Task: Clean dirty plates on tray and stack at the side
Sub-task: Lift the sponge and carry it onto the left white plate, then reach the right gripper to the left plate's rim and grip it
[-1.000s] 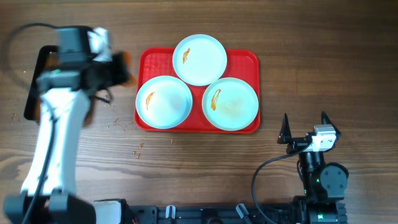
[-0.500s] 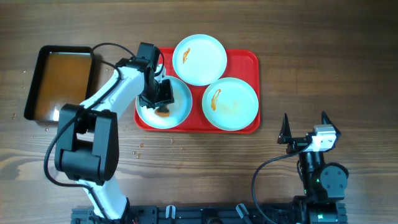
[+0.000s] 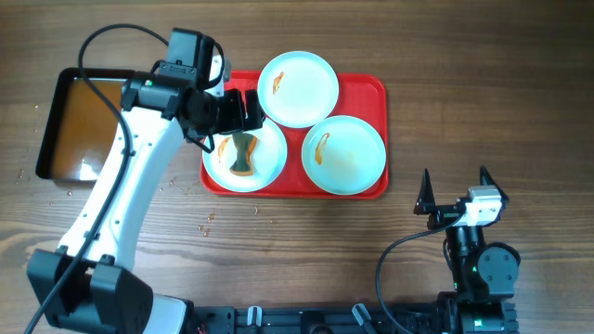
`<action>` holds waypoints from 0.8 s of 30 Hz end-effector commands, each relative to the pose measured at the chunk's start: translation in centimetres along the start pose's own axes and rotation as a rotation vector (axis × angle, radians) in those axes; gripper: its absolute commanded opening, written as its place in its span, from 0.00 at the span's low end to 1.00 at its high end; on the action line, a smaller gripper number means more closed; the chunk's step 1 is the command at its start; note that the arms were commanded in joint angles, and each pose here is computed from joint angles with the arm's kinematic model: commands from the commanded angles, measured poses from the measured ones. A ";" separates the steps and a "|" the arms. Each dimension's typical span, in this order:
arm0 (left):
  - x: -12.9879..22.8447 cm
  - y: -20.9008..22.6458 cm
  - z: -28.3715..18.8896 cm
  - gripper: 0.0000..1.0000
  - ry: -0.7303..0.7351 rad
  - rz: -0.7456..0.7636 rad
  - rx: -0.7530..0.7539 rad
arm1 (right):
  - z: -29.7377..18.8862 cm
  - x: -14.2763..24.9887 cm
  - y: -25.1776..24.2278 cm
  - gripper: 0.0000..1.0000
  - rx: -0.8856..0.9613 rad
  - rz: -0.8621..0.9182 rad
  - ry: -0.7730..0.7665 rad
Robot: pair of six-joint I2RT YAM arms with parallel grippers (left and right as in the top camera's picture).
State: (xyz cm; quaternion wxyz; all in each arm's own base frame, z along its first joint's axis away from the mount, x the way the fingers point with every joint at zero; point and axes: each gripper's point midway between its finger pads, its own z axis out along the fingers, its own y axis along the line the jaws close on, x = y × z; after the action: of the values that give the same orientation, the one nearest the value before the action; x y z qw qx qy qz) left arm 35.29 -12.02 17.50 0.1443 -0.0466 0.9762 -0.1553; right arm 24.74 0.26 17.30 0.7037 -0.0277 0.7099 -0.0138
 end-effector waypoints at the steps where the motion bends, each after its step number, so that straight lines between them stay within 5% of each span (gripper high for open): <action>1: 0.8 1.4 1.3 1.00 0.038 -0.008 -0.053 | 0.0 -0.1 0.1 1.00 -0.007 -0.018 -0.006; 7: 0.8 1.4 1.3 1.00 0.037 -0.008 -0.053 | -0.1 -1.9 1.2 1.00 -0.075 0.031 -0.078; 10: 0.8 1.4 1.3 1.00 0.037 -0.008 -0.053 | -2.3 -6.8 6.4 1.00 -0.438 0.324 -0.222; 14: 0.8 1.3 1.3 1.00 0.037 -0.008 -0.052 | -4.6 -11.7 6.5 1.00 -0.561 0.600 -0.357; 19: 0.8 1.3 1.3 1.00 0.037 -0.008 -0.052 | -6.8 -14.2 8.9 1.00 -0.716 0.458 -0.384; 22: 0.8 1.3 1.3 1.00 0.037 -0.008 -0.052 | -5.6 -16.0 9.9 1.00 -0.727 0.330 -0.208; 24: 0.8 1.3 1.3 1.00 0.037 -0.008 -0.052 | -2.4 -16.0 10.3 1.00 -0.717 0.252 0.091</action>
State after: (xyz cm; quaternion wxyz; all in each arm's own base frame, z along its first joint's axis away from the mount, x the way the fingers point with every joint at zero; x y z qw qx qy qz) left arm 34.97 -11.40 16.06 0.1295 -0.0517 0.9810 -0.1351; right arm 20.14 10.47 31.65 0.6796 -0.1157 0.6256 0.3653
